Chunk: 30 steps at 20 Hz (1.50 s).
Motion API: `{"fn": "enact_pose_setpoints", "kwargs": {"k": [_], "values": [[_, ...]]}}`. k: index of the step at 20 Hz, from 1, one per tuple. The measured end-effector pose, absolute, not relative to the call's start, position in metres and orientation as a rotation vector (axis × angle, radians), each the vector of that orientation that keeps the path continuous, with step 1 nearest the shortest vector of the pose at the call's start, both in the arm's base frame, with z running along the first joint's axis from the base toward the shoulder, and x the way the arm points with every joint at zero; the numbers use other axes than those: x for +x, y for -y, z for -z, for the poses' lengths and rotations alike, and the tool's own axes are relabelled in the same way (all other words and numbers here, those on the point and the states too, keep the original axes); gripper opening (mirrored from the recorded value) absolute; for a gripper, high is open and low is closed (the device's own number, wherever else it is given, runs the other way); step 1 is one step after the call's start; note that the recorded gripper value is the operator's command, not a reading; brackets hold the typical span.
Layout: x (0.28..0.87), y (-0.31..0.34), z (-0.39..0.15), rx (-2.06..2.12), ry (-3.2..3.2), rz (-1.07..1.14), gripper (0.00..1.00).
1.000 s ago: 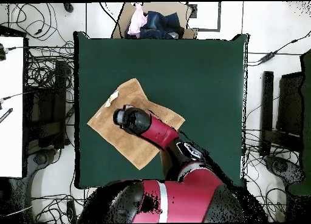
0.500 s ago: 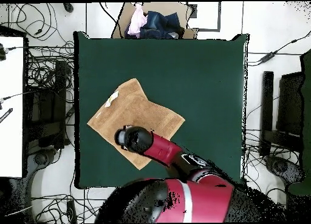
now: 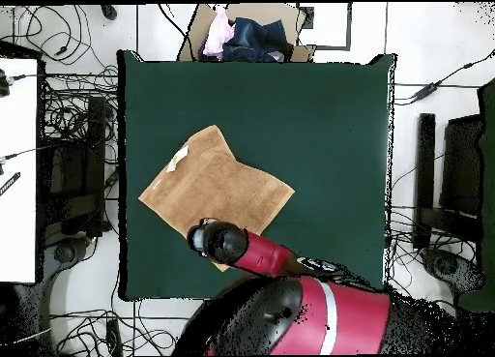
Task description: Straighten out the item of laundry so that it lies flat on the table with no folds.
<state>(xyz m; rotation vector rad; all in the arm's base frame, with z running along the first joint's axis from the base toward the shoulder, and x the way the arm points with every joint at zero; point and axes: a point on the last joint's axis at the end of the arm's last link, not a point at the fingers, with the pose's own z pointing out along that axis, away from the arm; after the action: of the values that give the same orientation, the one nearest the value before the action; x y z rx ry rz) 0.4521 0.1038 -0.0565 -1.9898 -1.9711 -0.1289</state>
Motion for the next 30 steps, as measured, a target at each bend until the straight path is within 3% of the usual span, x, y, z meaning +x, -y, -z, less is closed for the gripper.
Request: {"fn": "enact_pose_setpoints", "kwargs": {"k": [16,30], "values": [[0.429,-0.106,0.054,-2.012,2.104,0.262,1.0],[0.392,-0.063,0.057,-2.017,1.976,0.306,1.0]]}}
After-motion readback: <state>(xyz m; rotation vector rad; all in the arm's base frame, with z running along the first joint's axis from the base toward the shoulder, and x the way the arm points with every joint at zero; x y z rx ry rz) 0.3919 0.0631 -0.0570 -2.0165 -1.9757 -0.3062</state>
